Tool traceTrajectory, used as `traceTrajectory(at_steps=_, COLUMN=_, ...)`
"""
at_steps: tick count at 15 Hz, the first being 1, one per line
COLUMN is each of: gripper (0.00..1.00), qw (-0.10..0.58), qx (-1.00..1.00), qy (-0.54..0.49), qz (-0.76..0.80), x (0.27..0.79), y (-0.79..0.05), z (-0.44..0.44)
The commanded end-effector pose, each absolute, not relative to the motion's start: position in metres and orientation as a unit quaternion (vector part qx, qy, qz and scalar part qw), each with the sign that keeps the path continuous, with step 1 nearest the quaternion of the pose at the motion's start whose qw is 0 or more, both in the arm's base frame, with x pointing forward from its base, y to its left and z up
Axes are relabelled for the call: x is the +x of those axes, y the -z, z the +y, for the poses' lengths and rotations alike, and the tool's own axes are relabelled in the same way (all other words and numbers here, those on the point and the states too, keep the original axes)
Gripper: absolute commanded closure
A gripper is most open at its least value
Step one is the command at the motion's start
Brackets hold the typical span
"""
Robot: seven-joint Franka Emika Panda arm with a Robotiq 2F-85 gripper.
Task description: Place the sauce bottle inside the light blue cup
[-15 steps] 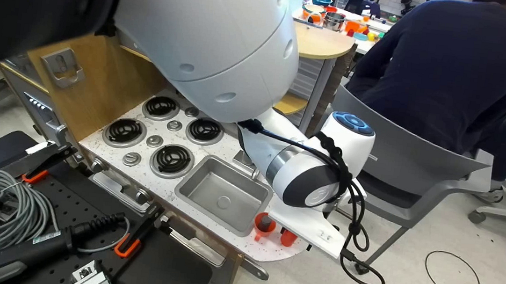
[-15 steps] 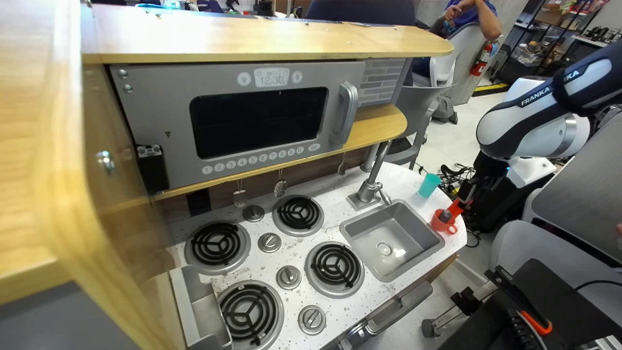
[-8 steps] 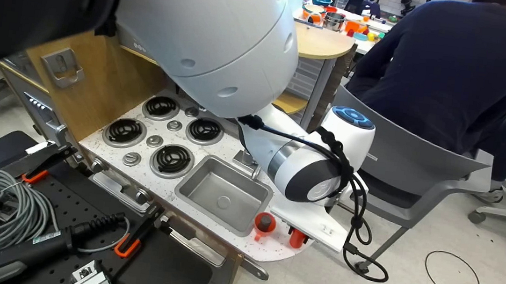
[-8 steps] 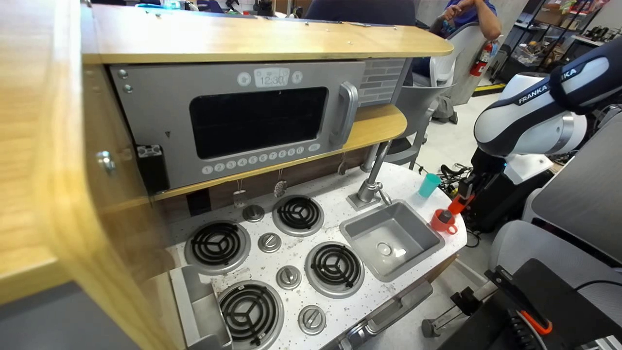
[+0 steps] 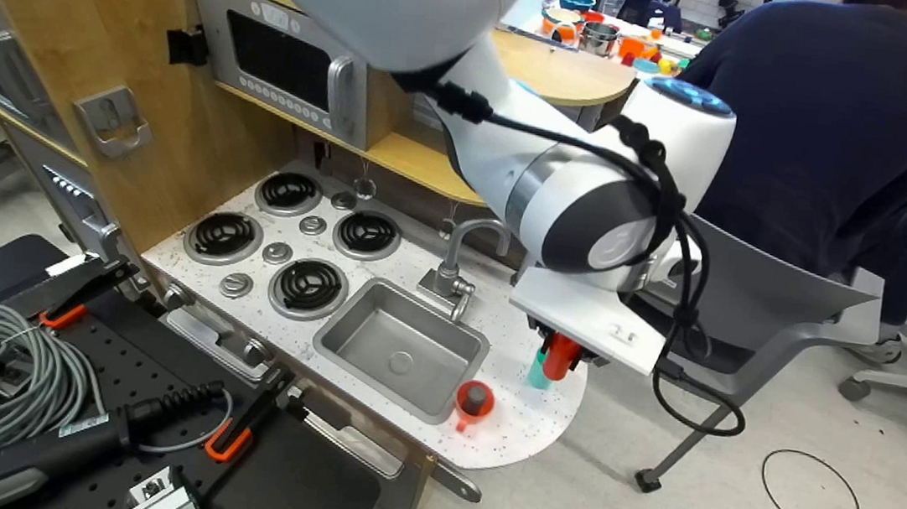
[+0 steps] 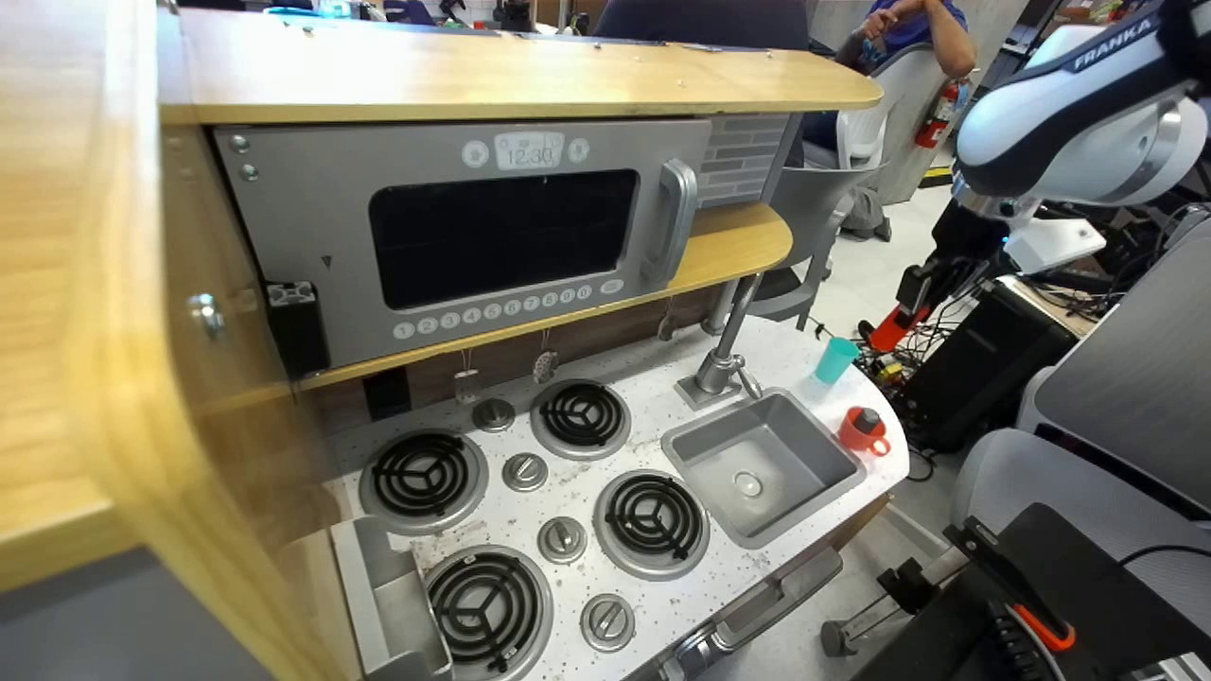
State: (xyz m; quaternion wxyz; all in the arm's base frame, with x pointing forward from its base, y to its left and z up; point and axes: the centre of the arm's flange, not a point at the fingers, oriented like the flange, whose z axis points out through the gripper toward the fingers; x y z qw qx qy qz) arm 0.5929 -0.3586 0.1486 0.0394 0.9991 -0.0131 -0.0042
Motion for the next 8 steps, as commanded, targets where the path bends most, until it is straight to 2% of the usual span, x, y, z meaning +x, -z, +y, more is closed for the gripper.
traceTrajectory(at_steps=1, gripper=0.87, qw=0.021, qx=0.999, qy=-0.016, qz=-0.018, x=0.605, y=-0.187, z=-0.342)
traceTrajectory(at_steps=8, gripper=0.87, qw=0.019, qx=0.999, qy=-0.026, qz=-0.037, x=0.633, y=-0.172, z=-0.343)
